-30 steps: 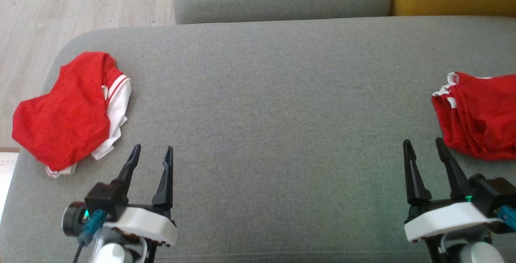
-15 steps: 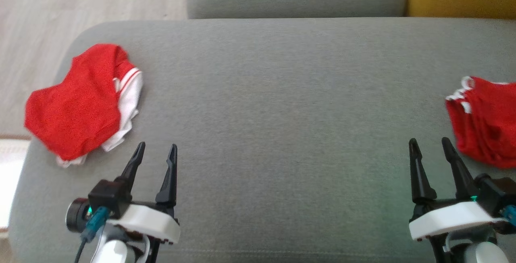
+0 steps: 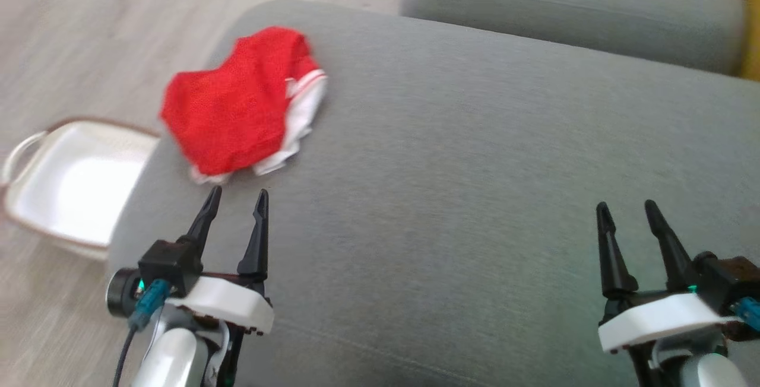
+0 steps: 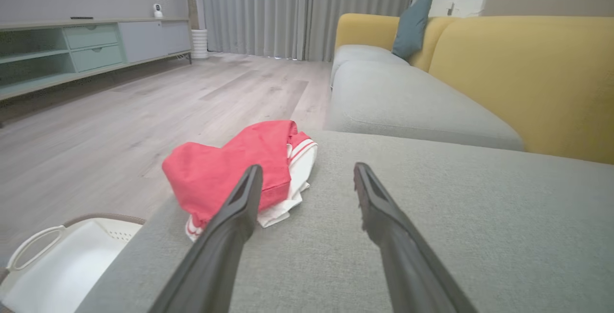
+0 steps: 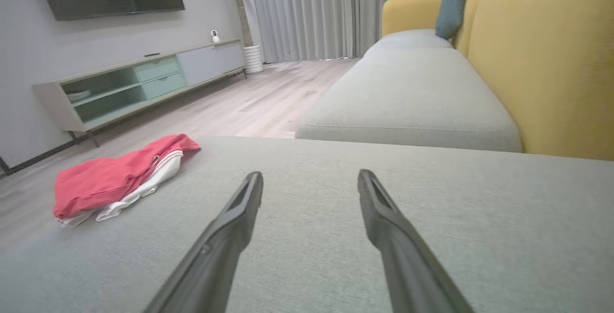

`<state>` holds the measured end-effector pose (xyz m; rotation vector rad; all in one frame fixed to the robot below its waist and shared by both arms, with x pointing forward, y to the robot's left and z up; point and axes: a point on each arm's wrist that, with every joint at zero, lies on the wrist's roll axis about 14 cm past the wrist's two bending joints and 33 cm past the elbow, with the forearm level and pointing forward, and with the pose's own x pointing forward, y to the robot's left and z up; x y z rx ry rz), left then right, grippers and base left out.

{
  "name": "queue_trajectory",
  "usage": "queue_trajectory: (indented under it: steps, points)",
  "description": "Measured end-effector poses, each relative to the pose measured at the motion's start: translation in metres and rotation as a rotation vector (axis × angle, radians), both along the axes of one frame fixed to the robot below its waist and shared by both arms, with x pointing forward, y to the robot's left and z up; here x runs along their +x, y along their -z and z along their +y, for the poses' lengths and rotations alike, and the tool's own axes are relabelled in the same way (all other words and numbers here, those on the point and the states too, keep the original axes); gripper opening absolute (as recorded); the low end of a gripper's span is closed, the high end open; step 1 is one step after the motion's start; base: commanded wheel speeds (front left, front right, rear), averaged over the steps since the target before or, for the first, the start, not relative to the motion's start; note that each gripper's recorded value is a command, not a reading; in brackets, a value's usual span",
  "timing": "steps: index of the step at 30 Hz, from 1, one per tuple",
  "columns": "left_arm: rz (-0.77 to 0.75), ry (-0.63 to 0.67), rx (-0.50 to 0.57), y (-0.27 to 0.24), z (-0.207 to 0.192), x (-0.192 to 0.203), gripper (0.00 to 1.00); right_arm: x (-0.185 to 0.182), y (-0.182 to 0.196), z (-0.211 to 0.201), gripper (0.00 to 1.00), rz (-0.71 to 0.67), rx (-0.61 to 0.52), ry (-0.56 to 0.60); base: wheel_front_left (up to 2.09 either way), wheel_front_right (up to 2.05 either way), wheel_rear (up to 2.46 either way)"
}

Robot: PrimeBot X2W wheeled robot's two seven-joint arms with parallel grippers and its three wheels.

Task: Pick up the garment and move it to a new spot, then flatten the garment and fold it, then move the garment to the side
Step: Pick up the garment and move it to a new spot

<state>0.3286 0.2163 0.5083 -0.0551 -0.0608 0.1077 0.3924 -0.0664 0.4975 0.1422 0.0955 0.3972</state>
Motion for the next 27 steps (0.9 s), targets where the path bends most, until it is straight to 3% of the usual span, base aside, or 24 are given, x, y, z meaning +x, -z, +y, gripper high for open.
queue_trajectory:
  steps: [10, 20, 27]
  points:
    - [-0.022, -0.156, 0.012, -0.008, 0.044, -0.032, 1.0, 0.004, -0.002, 0.061, 1.0, -0.005, 0.01, -0.171, 0.0, 0.0, 0.0]
    - [-0.035, -0.188, 0.016, -0.013, 0.052, -0.037, 1.0, 0.007, 0.0, 0.072, 1.0, 0.004, 0.005, -0.202, 0.0, 0.0, 0.0]
    - [-0.029, -0.176, -0.001, -0.012, 0.051, -0.016, 1.0, 0.017, 0.009, 0.075, 1.0, 0.032, -0.017, -0.211, 0.0, 0.0, 0.0]
